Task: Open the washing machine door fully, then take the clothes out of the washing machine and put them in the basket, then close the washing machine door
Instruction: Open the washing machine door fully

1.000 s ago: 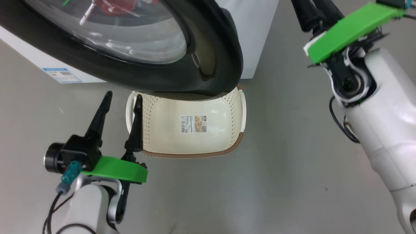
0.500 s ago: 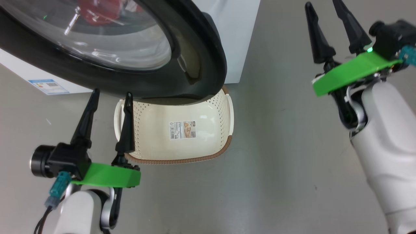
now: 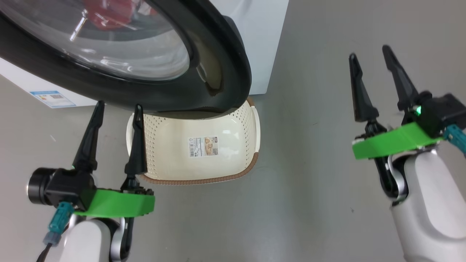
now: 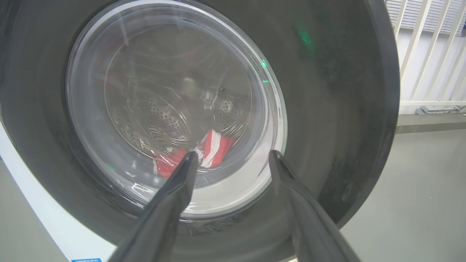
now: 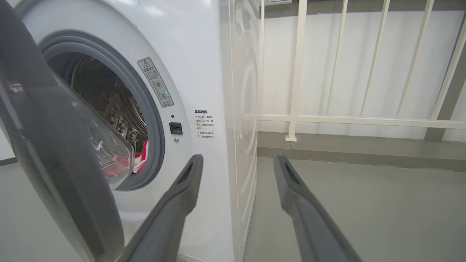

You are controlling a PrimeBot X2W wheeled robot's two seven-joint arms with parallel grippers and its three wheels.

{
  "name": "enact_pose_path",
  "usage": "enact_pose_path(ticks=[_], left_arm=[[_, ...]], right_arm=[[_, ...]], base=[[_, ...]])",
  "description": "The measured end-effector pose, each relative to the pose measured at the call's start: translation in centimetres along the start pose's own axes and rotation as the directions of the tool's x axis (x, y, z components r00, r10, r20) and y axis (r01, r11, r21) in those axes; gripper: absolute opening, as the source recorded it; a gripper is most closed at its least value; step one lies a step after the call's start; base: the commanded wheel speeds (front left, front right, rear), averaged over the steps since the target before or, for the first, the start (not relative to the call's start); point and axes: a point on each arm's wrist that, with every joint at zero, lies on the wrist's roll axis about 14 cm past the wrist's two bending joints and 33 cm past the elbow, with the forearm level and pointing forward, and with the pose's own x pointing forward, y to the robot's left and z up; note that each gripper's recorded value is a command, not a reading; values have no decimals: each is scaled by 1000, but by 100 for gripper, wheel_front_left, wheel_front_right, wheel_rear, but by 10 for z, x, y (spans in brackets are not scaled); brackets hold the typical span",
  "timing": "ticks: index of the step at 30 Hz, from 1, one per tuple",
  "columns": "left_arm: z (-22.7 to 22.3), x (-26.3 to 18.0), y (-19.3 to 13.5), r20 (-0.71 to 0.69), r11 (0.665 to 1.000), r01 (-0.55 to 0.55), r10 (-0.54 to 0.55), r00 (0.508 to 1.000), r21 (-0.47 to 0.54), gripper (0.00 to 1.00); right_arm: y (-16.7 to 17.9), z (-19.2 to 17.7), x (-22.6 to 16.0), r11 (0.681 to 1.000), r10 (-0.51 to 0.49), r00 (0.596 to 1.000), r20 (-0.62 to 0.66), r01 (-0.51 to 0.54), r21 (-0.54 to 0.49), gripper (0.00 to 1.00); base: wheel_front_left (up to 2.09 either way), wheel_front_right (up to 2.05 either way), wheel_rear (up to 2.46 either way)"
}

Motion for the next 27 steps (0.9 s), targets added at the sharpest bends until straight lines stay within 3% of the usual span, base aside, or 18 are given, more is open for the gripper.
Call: enact_pose_path(ticks=[12,27], left_arm=[[5,-4,-1,12,1000,-1,1,1000,5,100],[4,-8,3,3,1000,-12,12,1000,10,100]], right_arm=[[1,-9,-26,999,-14,1000,-25,15,36,100],[4,-10,-27,999,-8,1000,-25,9,48,100]], base=[[0,0,0],[0,0,0]])
